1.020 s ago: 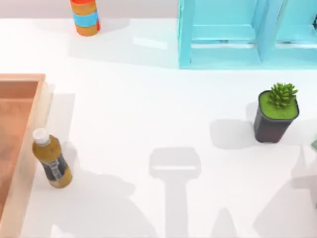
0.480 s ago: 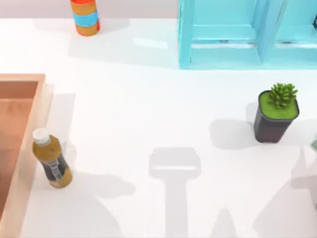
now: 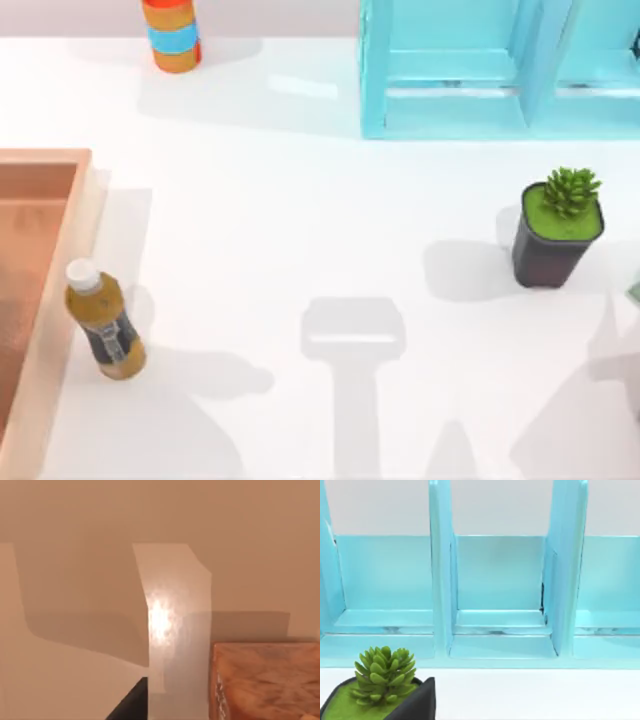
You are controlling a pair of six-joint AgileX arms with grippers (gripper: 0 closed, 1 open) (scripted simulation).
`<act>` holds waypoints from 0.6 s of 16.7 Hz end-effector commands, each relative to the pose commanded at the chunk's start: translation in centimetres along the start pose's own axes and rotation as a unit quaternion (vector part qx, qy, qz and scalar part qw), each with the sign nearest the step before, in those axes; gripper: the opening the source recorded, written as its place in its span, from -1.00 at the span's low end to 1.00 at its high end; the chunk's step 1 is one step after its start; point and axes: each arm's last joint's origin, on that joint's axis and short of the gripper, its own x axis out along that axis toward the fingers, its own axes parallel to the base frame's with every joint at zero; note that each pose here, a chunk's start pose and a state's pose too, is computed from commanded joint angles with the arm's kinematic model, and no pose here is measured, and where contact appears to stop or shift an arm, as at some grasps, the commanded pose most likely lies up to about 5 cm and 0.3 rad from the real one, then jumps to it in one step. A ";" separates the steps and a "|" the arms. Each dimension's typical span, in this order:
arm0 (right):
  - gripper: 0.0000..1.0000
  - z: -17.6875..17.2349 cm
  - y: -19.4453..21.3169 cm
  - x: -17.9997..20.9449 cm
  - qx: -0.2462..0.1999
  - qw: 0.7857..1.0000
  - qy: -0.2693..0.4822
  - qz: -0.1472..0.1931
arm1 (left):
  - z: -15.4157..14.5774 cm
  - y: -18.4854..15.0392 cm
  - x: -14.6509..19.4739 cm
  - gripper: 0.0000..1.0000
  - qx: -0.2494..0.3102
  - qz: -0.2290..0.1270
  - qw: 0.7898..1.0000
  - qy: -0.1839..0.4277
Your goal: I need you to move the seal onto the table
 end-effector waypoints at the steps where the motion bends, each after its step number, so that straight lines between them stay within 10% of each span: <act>1: 1.00 0.0 0.0 0.0 0.000 1.000 0.000 0.000 | 0.0 0.0 0.0 0.10 0.000 0.000 1.000 0.000; 8: 1.00 0.0 0.0 0.0 0.000 1.000 0.000 0.000 | 0.0 0.0 0.0 -0.96 0.000 0.000 1.000 0.000; 10: 1.00 0.0 0.0 0.0 0.000 1.000 0.000 0.000 | 0.0 0.0 0.0 -1.00 0.000 0.000 1.000 0.000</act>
